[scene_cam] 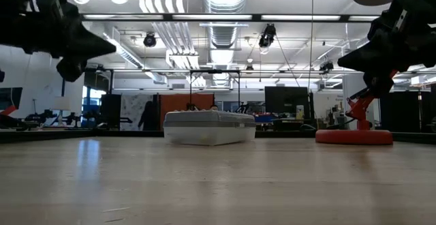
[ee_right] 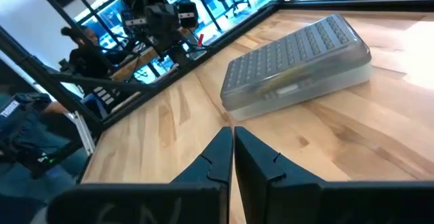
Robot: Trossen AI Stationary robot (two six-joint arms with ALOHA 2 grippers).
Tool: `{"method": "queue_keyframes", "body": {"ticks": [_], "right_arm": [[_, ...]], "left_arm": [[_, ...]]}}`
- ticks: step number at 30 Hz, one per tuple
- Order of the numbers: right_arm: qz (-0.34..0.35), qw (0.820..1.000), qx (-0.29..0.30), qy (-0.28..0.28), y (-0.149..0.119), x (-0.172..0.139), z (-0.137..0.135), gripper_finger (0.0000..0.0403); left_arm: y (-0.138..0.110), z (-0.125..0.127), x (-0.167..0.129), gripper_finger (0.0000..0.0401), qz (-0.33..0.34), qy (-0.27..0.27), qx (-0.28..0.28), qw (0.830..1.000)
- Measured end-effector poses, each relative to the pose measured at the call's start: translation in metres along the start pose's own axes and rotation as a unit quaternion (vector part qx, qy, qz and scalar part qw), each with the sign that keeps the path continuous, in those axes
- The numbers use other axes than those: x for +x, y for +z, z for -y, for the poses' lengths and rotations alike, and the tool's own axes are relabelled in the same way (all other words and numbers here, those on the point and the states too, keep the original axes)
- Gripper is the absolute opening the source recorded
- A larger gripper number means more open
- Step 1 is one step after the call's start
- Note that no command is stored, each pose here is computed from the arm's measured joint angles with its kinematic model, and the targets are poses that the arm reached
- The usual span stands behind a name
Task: Pick & place school supplies into a supply box
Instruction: Return to Home Position
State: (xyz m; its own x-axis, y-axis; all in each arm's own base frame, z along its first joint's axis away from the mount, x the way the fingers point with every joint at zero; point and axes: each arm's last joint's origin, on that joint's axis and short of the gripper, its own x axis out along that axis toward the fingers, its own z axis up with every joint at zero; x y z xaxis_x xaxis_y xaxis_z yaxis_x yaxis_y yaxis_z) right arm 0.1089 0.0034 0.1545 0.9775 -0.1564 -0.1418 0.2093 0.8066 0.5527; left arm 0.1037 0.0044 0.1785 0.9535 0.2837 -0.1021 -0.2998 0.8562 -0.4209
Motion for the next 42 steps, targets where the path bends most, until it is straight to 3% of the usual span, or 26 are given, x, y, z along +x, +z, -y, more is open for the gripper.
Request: {"method": "queue_keyframes", "body": {"ticks": [9,21,42], "right_arm": [[0.042,0.999,0.013,0.031,0.008,-0.007,-0.003,0.0009],[0.071,0.996,0.022,0.05,0.013,-0.012,-0.005,0.0009],[0.068,0.996,0.021,0.048,0.012,-0.012,-0.005,0.0009]], "left_arm": [[-0.026,-0.009,0.01,0.0,-0.072,0.035,0.028,0.996],[-0.041,-0.014,0.018,0.0,-0.147,0.074,0.057,0.985],[-0.054,-0.019,0.023,0.0,-0.207,0.106,0.081,0.969]]}}
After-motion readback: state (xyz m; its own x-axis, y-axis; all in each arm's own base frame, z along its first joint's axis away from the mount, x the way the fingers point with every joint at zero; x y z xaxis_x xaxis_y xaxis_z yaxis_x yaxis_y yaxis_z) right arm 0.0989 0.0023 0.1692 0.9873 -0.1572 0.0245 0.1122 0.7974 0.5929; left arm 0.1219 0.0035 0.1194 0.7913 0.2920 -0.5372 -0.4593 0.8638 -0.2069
